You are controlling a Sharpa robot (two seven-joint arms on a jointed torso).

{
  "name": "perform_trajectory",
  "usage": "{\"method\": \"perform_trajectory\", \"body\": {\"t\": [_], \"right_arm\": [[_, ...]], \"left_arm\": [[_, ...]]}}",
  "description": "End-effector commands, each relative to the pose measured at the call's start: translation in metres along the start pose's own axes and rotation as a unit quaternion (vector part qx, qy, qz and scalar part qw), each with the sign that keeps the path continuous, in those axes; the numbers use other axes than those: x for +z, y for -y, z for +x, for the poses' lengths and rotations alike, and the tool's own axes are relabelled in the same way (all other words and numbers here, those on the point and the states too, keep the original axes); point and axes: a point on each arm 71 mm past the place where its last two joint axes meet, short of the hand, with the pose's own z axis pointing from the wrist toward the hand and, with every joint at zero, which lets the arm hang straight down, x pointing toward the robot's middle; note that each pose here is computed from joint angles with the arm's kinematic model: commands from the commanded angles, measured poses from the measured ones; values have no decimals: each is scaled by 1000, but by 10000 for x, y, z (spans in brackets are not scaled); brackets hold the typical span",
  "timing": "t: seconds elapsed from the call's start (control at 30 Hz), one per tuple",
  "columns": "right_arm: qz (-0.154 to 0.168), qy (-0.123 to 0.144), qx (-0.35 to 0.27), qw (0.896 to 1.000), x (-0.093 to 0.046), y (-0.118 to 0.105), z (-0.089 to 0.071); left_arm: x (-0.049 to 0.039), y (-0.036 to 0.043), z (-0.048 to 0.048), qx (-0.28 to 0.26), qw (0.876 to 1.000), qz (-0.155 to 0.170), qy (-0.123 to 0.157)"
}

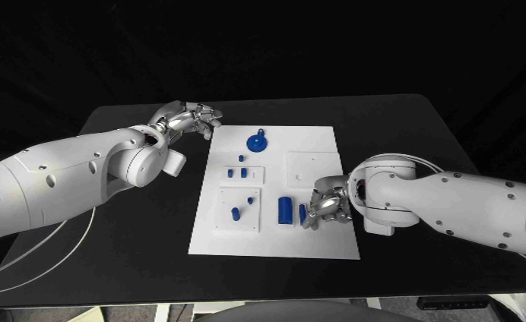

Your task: Assemble the parts on the task board

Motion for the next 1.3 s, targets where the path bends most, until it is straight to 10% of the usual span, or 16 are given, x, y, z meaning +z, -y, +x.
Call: {"method": "perform_trajectory", "body": {"t": [0.03, 1.0, 1.3], "right_arm": [[-1, 8, -15, 1000, 31, -4, 29], [-4, -12, 37, 999, 72, 127, 12], [-47, 33, 106, 993, 33, 207, -195]], "left_arm": [[1, 13, 20, 0, 1000, 5, -9], [-4, 3, 11, 1, 1000, 3, -9], [13, -10, -37, 3, 1000, 4, -3]]}}
